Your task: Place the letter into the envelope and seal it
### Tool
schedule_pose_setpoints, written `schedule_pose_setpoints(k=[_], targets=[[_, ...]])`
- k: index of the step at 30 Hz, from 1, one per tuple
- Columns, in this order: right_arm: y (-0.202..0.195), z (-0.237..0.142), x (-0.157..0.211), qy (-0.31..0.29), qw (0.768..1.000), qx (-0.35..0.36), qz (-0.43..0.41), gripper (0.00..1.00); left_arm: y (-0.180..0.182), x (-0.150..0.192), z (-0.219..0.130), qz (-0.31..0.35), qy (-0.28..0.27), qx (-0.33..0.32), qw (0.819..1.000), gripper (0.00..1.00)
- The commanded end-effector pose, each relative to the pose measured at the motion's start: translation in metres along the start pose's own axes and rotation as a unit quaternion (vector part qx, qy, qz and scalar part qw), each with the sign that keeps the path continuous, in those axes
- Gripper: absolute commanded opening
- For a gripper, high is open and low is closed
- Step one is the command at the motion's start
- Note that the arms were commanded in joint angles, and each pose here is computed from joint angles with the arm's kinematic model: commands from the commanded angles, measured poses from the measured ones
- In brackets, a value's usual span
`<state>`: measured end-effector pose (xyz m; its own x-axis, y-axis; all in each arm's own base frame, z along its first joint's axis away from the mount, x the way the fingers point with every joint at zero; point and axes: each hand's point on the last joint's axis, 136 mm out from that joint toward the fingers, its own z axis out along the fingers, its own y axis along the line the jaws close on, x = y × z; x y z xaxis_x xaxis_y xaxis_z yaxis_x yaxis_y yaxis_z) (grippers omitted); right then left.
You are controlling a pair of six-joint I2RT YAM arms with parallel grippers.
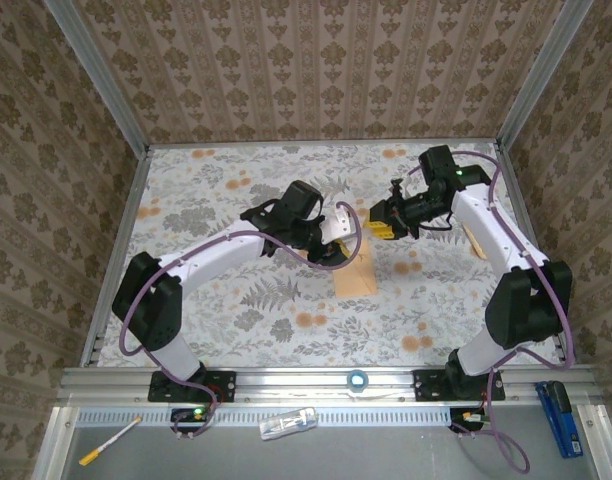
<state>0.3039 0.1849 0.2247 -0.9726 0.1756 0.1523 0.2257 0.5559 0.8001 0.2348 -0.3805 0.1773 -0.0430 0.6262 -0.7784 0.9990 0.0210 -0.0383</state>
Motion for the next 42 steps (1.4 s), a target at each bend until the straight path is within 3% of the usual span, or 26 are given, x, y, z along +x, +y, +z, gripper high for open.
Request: schedule_pose_setpoints(k=[1,42], targets=[[-0.002,0.011,0.002,0.019,1.0,-0.005,0.015,0.25,0.001,-0.01,0.0,0.016,-0.005,0.002,1.0,0.0],[-0.024,0.03,0.023,0.07,0.997,0.022,0.032,0.25,0.002,-0.01,0.0,0.016,-0.005,-0.001,1.0,0.0]])
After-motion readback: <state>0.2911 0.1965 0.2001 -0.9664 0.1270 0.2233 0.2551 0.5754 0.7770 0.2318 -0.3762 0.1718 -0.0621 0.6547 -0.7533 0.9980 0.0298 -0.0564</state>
